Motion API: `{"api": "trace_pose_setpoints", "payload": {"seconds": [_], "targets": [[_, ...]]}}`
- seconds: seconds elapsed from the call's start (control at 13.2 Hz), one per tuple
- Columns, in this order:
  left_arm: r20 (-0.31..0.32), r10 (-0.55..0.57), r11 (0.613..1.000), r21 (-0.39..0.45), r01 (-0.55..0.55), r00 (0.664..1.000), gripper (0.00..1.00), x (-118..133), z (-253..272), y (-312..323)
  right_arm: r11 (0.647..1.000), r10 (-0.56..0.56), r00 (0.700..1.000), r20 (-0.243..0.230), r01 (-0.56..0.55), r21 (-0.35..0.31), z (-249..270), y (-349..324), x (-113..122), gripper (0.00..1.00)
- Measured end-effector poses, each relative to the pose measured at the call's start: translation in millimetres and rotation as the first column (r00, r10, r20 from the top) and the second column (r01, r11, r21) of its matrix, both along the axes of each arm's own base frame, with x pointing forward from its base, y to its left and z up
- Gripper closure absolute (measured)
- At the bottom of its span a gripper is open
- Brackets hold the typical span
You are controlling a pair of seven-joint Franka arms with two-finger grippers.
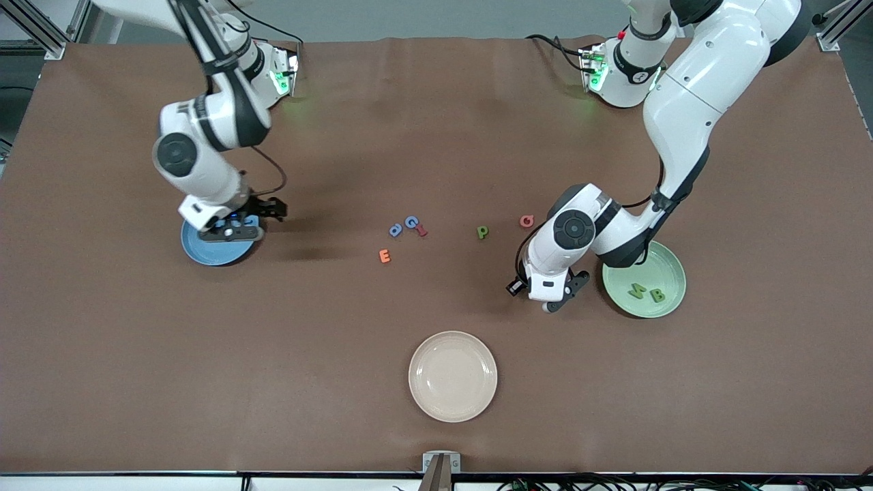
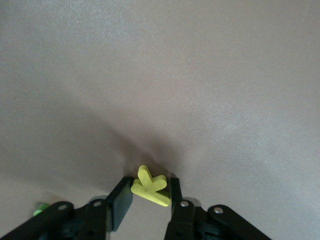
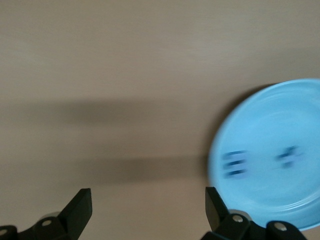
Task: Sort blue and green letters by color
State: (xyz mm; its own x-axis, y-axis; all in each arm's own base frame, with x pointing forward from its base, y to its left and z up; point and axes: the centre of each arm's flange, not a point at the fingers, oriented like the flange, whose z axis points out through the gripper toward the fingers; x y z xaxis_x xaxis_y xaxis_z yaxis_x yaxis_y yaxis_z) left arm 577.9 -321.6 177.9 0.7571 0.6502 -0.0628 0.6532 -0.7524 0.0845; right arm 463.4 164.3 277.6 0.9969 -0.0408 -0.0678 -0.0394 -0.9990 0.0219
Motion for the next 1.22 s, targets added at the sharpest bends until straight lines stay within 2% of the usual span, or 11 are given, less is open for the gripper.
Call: {"api": "trace_pose_setpoints", "payload": {"seconds": [0.15,0.3,0.53,0.68,0.91,1.22], "targets": [[-0.007,0.001,1.000,0.019,-0.001,1.000,0.64,2.1,3.1,3.8,0.994,-0.108,0.993,0.036,0.108,0.007,13.9,57.0,-8.1,0.00],[-0.007,0.003,0.999,0.055,-0.003,1.000,0.64,8.1,19.2,10.4,0.972,-0.234,0.970,0.060,0.233,0.022,22.9,101.0,-11.0,0.00],[0.013,-0.023,0.994,0.104,0.022,1.000,0.65,18.9,54.4,30.5,0.917,-0.399,0.915,0.063,0.399,0.026,7.8,169.8,-10.8,0.00],[0.002,-0.064,0.989,0.131,0.063,0.998,0.65,32.3,60.4,74.6,0.877,-0.481,0.875,0.063,0.480,0.022,-16.6,216.2,-11.0,0.00],[-0.015,-0.113,0.984,0.140,0.114,0.993,0.65,52.1,57.7,152.0,0.833,-0.553,0.830,0.065,0.553,0.022,-52.7,252.3,-12.4,0.03],[-0.031,-0.217,0.966,0.140,0.219,0.976,0.65,68.0,57.8,236.7,0.800,-0.599,0.798,0.070,0.600,0.012,-75.9,247.1,-7.0,0.10]]}}
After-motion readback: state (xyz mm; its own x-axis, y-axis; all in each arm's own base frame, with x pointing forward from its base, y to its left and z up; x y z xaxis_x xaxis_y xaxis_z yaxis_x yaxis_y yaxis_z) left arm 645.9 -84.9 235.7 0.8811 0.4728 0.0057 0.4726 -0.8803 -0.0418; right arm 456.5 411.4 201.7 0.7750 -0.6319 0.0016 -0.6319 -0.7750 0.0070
